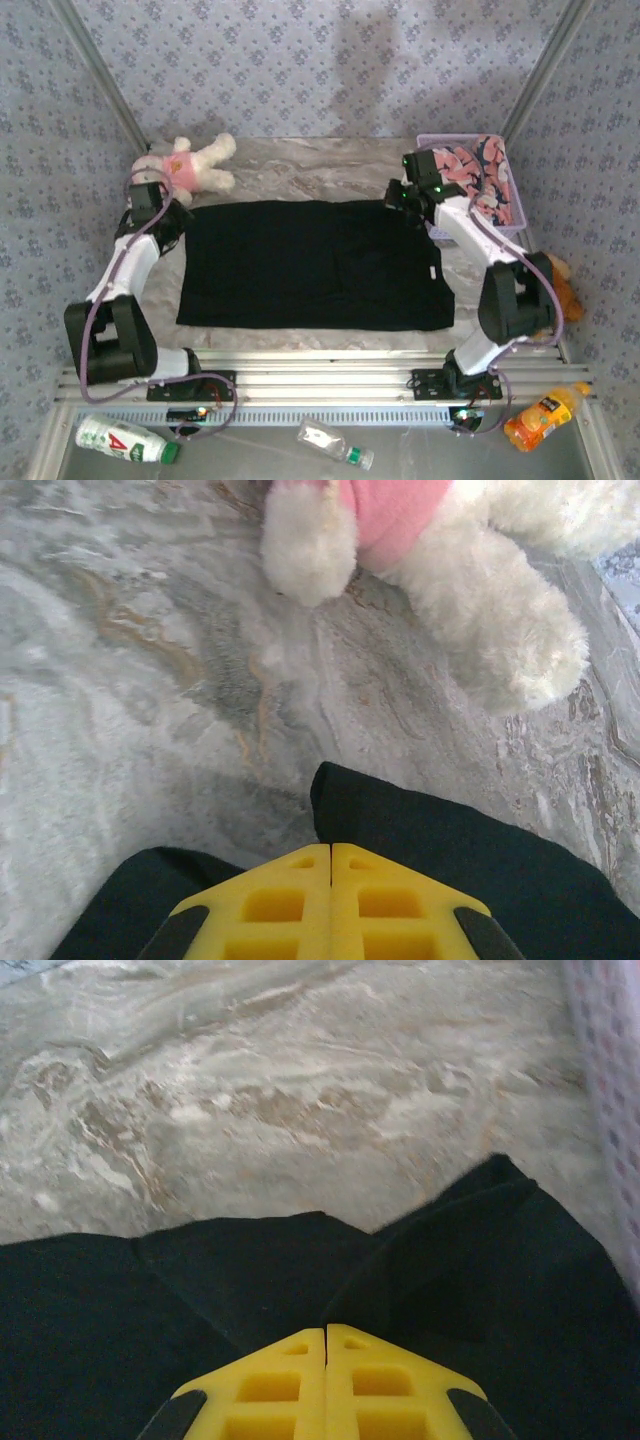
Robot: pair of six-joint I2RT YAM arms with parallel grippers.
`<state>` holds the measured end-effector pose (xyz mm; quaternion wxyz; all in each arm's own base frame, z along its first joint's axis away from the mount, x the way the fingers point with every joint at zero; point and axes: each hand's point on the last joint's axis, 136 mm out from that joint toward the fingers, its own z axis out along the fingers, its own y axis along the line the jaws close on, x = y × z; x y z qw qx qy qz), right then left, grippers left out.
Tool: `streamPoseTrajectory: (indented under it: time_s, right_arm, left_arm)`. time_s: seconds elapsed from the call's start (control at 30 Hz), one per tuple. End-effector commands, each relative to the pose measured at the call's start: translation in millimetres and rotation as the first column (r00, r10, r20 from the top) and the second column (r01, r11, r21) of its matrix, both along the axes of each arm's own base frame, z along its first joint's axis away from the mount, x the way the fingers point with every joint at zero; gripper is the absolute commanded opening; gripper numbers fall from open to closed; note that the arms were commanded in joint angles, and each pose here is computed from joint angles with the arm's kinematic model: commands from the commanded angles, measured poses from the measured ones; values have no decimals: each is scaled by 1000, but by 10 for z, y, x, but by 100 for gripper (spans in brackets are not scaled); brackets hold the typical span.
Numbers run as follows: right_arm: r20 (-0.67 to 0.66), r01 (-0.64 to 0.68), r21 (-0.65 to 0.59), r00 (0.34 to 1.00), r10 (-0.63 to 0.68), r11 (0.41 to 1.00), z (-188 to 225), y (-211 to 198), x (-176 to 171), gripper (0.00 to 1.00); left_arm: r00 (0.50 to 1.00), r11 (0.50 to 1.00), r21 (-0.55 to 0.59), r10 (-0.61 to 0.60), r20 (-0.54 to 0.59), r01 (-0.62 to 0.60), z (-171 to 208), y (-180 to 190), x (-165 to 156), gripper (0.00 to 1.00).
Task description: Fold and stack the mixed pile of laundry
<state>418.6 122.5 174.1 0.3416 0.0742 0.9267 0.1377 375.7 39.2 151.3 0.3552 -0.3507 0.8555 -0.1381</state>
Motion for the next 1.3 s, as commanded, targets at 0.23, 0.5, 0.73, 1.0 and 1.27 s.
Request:
streamPoseTrajectory:
  time_s: [0.23, 0.5, 0.73, 1.0, 1.27]
  right_arm:
    - [-4, 157, -56, 987, -158, 986, 43, -637, -1101, 0]
    - [-120, 194, -34, 973, -196, 981, -387, -716, -1535, 30]
    - [-21, 232, -41, 972, -233, 972, -264, -785, -1334, 52]
    - [-81, 96, -13, 992, -97, 995, -577, -299, -721, 44]
    - [-217, -45, -75, 976, 28, 996, -1123, 107, -501, 51]
  left_arm:
    - [992, 987, 105, 123, 8, -123, 12, 222, -550, 0]
    - [978, 975, 98, 204, -49, -198, -262, 265, -862, 60]
    - [987, 987, -29, 159, 14, -158, -216, 80, -672, 77]
    - [994, 989, -107, -106, 6, 106, -417, -765, -320, 47]
    - [981, 977, -150, -165, -101, 149, -932, -1142, -195, 43]
